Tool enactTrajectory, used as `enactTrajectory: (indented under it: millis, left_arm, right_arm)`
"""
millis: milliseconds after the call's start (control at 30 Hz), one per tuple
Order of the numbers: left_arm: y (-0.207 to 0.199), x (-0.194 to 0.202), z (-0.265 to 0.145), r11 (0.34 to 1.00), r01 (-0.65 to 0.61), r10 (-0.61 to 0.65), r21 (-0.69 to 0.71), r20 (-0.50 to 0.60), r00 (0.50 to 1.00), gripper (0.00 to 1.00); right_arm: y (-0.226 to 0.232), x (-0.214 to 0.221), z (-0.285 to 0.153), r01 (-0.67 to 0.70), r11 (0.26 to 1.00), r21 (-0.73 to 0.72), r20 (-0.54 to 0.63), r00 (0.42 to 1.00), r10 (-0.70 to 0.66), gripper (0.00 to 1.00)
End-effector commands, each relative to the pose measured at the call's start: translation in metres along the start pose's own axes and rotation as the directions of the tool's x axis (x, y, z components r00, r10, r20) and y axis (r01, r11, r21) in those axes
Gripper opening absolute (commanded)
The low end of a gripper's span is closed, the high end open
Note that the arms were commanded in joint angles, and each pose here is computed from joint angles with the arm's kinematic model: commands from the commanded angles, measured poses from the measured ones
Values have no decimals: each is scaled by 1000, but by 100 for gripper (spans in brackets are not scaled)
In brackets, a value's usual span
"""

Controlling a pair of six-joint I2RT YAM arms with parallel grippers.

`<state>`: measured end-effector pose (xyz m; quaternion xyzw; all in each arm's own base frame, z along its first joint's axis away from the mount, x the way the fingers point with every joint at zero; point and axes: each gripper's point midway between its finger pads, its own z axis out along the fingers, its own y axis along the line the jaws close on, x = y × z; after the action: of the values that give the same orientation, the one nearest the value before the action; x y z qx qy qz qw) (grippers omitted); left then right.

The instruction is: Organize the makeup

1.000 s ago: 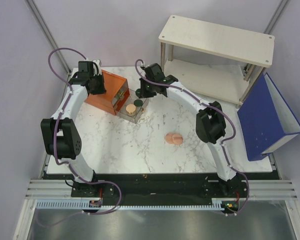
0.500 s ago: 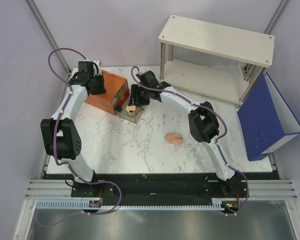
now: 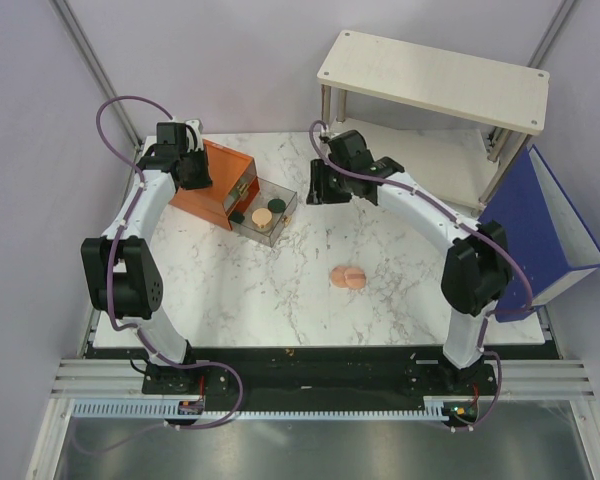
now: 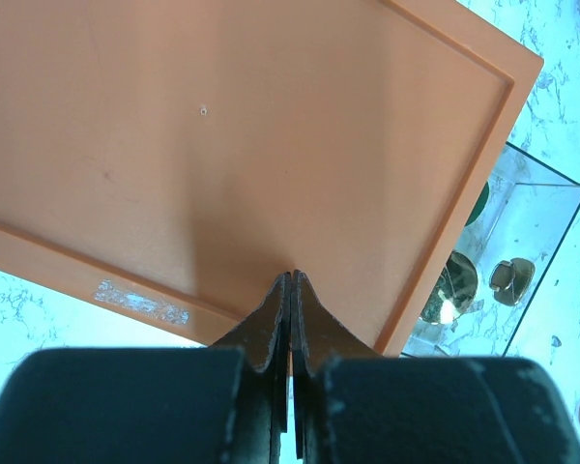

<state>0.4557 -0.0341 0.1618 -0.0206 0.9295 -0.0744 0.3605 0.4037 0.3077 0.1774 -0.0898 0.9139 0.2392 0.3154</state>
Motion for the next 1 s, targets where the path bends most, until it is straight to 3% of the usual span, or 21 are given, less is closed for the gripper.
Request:
enactTrajectory:
  millis: [0, 333, 800, 833, 967]
  left_arm:
    - [15, 107, 7, 999, 11, -27, -45, -378, 925, 2]
    - [12, 108, 12, 999, 21, -29, -25, -383, 923, 2]
    - [13, 112, 12, 999, 16, -26, -29, -390, 921, 2]
    - [13, 112, 11, 999, 15, -25, -31, -388, 921, 2]
    - [14, 112, 11, 999, 13, -25, -34, -388, 921, 2]
  right_arm:
    - [-36, 67, -18, 79, 987, 139, -195, 979, -51, 53]
    - [-83, 158, -26, 124, 955, 269, -388, 921, -10, 50]
    - [-87, 211, -2, 126, 963, 238, -507, 862, 13, 45]
    - [-88, 216, 2, 128, 964, 234, -521, 854, 13, 42]
    - [-87, 227, 9, 133, 968, 213, -547, 837, 6, 14]
